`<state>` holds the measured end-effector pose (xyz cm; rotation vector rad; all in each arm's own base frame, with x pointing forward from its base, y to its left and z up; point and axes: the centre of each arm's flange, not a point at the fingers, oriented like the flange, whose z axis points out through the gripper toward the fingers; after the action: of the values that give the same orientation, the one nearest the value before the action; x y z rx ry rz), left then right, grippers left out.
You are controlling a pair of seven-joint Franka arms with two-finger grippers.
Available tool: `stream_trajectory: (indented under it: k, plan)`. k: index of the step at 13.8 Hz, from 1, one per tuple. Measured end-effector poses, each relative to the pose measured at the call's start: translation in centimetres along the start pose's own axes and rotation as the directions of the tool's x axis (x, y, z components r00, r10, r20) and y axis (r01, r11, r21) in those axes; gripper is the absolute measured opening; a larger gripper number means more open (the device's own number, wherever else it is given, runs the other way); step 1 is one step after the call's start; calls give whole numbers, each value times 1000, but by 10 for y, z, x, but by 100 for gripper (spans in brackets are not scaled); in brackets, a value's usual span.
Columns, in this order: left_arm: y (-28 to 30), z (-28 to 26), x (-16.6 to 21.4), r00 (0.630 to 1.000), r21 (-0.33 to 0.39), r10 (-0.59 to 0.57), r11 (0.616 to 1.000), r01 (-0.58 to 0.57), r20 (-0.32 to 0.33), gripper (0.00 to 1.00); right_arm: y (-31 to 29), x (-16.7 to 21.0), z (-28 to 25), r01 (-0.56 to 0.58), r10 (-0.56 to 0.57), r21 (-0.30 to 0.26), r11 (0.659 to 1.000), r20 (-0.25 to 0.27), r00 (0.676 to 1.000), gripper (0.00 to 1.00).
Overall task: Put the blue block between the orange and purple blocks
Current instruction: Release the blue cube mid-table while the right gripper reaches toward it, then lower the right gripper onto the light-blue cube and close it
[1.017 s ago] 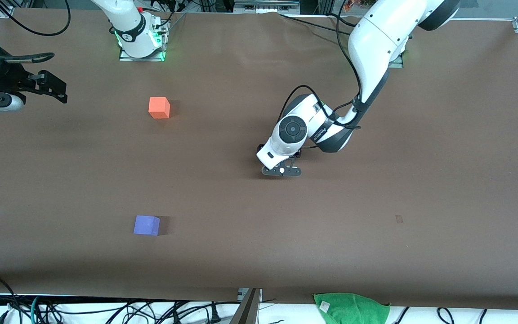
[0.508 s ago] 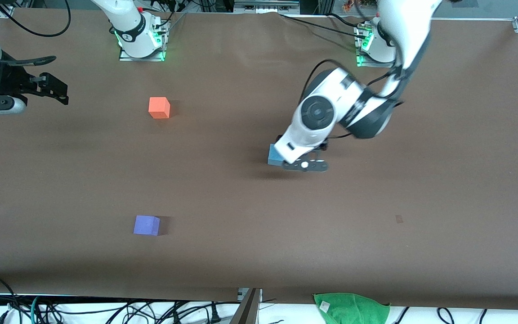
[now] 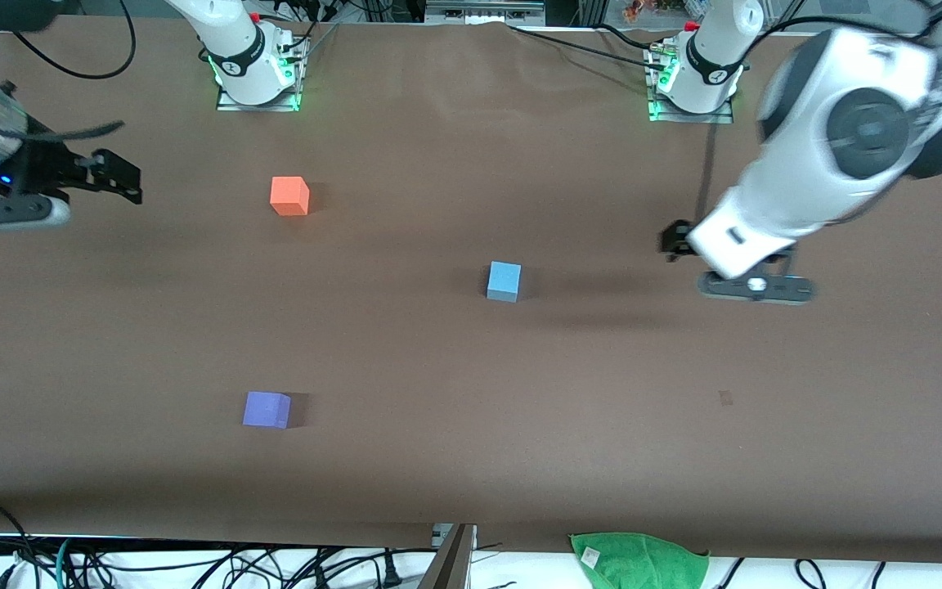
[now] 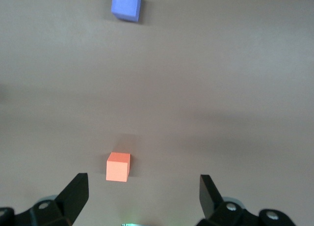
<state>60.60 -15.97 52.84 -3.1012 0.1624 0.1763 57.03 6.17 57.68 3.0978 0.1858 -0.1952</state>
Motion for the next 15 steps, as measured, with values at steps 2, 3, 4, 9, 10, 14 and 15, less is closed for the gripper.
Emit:
stream_trajectory:
  k: [2, 3, 4, 9, 10, 14, 15]
  plan:
    - [-36, -20, -6, 999, 1, 25, 1000, -25, 23, 100, -2, 17, 30, 8, -9, 4, 1000, 49, 999, 100]
    - [-51, -30, -9, 999, -1, 33, 999, -33, 32, 100, -8, 23, 39, 18, -19, 6, 1000, 62, 998, 100]
    - [-63, -41, -13, 999, -2, 36, 999, -36, 31, 100, -20, 27, 45, 34, -34, 7, 999, 68, 997, 100]
    - [-124, -75, -17, 996, -6, -40, 999, 39, -77, 100, -148, 39, 75, -28, 28, 7, 1000, 41, 999, 100]
    - [-137, -79, -18, 991, 2, -64, 998, 65, -118, 100, -178, 42, 87, -44, 44, 5, 999, 30, 999, 100]
    - [-154, -73, -56, 986, 12, -103, 994, 105, -132, 100, -293, 42, 140, -164, 165, 25, 986, -29, 986, 100]
    - [-152, -71, -68, 987, 11, -102, 995, 104, -121, 100, -318, 40, 154, -202, 203, 37, 979, -43, 978, 100]
